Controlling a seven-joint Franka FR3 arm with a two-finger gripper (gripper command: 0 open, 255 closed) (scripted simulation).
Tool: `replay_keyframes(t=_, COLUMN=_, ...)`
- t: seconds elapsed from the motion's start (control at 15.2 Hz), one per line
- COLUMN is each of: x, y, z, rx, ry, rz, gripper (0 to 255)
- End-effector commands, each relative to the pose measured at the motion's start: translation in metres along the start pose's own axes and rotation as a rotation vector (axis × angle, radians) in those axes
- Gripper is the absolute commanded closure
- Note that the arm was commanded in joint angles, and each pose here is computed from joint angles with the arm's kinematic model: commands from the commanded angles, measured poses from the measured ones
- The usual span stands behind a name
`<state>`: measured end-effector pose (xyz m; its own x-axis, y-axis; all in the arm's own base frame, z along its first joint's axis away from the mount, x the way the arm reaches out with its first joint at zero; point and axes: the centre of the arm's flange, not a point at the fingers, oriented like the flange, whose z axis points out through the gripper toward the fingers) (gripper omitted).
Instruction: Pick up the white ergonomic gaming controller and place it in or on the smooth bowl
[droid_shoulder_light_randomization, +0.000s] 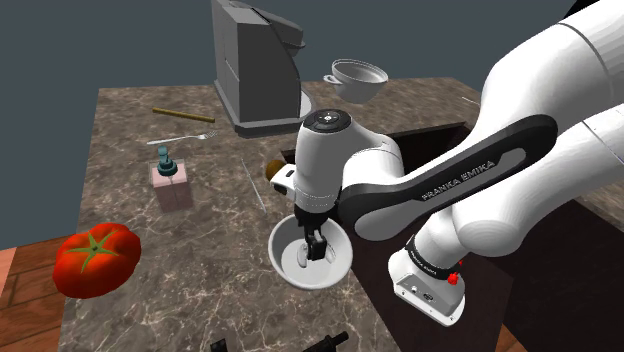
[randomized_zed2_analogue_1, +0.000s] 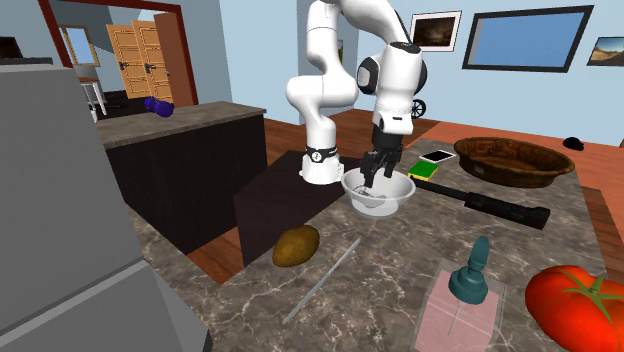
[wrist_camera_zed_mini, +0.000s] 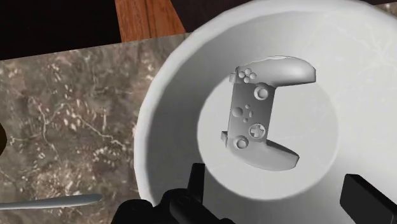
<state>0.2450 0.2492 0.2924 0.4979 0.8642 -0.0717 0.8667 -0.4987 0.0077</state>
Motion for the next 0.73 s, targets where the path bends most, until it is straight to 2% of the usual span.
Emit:
replay_keyframes(t=0.0, x=0.000, y=0.000, z=0.000, rx=0.000, ry=0.000, rz=0.000, gripper=0)
replay_keyframes(t=0.26, x=0.000, y=0.000, z=-0.050, rx=0.000, ry=0.000, rz=0.000, gripper=0)
replay_keyframes(t=0.66, x=0.000, y=0.000, z=-0.050, rx=0.000, ry=0.000, rz=0.000, gripper=0)
